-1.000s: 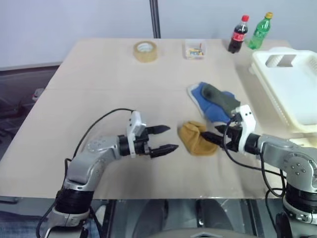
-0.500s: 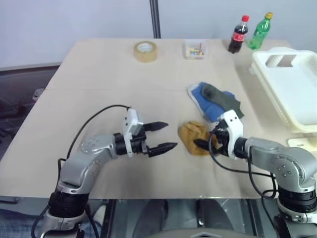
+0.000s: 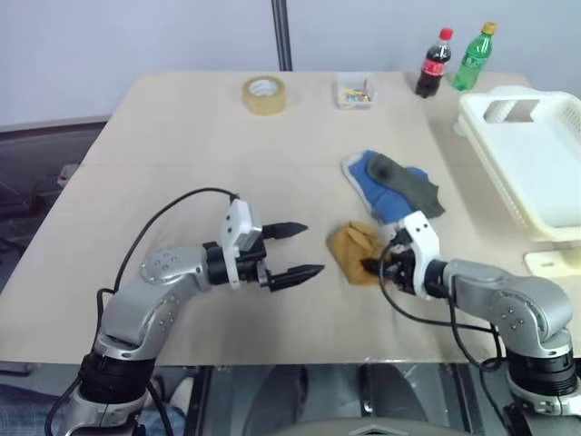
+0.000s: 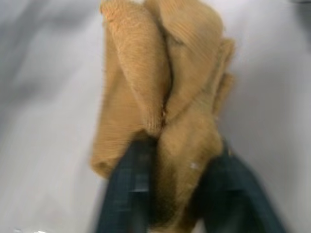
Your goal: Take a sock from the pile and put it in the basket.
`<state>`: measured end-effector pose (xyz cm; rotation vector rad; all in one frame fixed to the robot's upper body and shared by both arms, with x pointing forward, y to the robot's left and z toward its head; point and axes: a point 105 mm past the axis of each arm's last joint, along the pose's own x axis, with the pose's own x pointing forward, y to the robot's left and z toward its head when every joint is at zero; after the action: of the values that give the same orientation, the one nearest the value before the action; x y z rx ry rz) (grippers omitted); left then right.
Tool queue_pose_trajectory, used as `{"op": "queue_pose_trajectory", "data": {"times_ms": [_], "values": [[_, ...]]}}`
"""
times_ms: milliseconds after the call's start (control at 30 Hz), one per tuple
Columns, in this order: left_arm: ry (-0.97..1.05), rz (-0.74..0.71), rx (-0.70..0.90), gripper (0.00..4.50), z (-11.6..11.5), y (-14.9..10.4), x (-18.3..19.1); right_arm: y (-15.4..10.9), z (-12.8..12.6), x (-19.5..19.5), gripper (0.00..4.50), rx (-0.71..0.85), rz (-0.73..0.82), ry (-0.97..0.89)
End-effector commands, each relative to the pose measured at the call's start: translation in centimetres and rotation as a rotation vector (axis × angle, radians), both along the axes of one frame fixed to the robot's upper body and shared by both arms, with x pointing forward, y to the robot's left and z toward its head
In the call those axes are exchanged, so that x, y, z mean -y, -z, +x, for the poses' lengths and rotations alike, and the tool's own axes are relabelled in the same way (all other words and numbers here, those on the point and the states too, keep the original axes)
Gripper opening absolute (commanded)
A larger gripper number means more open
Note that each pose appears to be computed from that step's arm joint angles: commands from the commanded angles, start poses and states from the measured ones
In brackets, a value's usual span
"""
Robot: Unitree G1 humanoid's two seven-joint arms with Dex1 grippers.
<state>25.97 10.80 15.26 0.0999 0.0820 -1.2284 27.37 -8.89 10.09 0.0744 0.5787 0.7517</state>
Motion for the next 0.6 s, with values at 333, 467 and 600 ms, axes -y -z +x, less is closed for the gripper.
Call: {"op": "queue_pose_trajectory", "data": {"times_ms": [333, 467, 600], "values": [[0.024, -0.018, 0.049, 4.50, -0.5, -1.1, 0.3, -0.6, 0.0, -0.1, 0.04, -0.011, 0.067, -0.001], [0.033, -0.051, 0.045, 4.50, -0.5, -1.6, 0.5, -2.1, 0.0, 0.5, 0.04, 0.018, 0.106, -0.001], [0.043, -0.057, 0.059, 4.50, -0.4, -1.9, 0.9, -4.6, -0.2, 1.5, 0.04, 0.067, 0.139, -0.025]]}}
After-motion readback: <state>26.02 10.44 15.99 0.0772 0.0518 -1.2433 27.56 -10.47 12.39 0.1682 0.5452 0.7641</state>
